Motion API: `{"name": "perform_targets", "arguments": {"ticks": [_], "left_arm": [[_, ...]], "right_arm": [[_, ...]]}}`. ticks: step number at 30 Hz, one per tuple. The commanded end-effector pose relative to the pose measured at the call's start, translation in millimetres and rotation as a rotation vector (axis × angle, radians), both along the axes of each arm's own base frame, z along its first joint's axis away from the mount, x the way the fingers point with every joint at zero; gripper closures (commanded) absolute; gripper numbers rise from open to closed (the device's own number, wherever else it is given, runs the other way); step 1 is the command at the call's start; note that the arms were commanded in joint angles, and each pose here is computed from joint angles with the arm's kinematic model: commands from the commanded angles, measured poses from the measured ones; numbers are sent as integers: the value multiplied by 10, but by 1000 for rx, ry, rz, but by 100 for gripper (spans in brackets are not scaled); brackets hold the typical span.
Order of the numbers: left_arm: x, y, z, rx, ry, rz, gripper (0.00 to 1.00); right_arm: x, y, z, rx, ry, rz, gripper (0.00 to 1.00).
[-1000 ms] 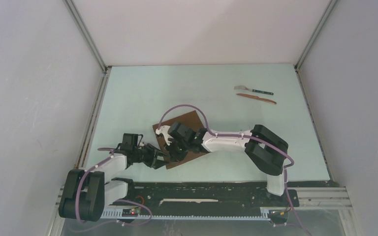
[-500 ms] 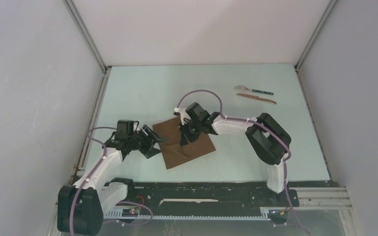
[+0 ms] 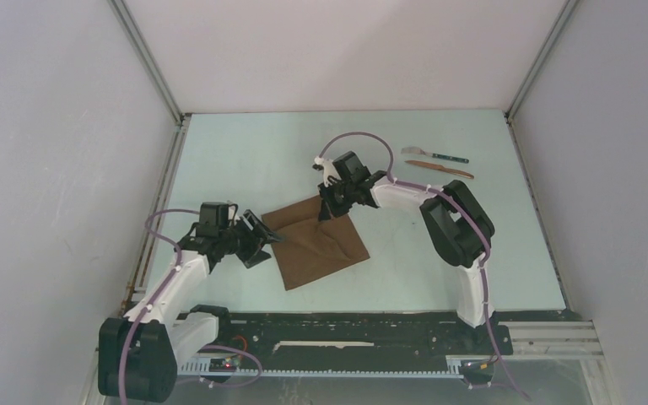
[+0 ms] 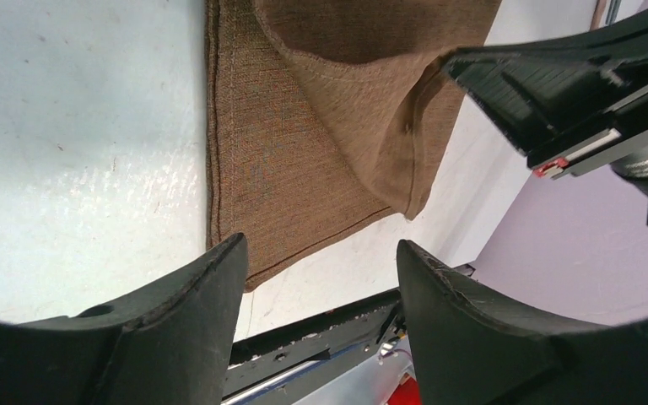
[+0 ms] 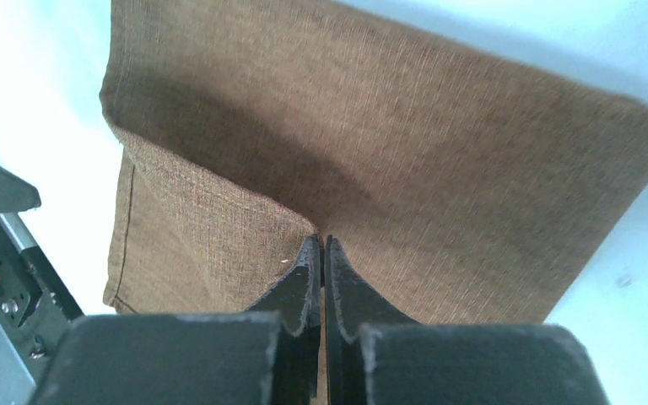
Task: Fold the napkin into a case and place the utensils inside
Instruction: Fold the top corner of the square-folded napkin at the center of the board.
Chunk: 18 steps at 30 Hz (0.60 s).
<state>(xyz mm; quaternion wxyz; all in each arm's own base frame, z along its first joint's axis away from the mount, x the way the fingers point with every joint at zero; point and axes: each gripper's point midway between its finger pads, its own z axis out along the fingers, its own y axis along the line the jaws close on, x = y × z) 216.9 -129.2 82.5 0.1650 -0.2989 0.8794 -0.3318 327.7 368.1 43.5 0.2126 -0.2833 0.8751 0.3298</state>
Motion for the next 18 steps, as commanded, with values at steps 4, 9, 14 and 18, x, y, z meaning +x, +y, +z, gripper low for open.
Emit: {"name": "perform_targets", "arguments": {"ticks": [4, 9, 14, 18], "left_arm": [[82, -8, 55, 13, -55, -27, 30], [72, -13, 33, 12, -47, -34, 30], [72, -13, 17, 14, -41, -34, 30], [81, -17, 23, 14, -40, -38, 31]], "right_arm": [[376, -34, 83, -36, -85, 4, 100], [539, -132, 79, -73, -104, -16, 100], [646, -200, 87, -100, -112, -30, 100], [692, -214, 69, -118, -101, -22, 100]]}}
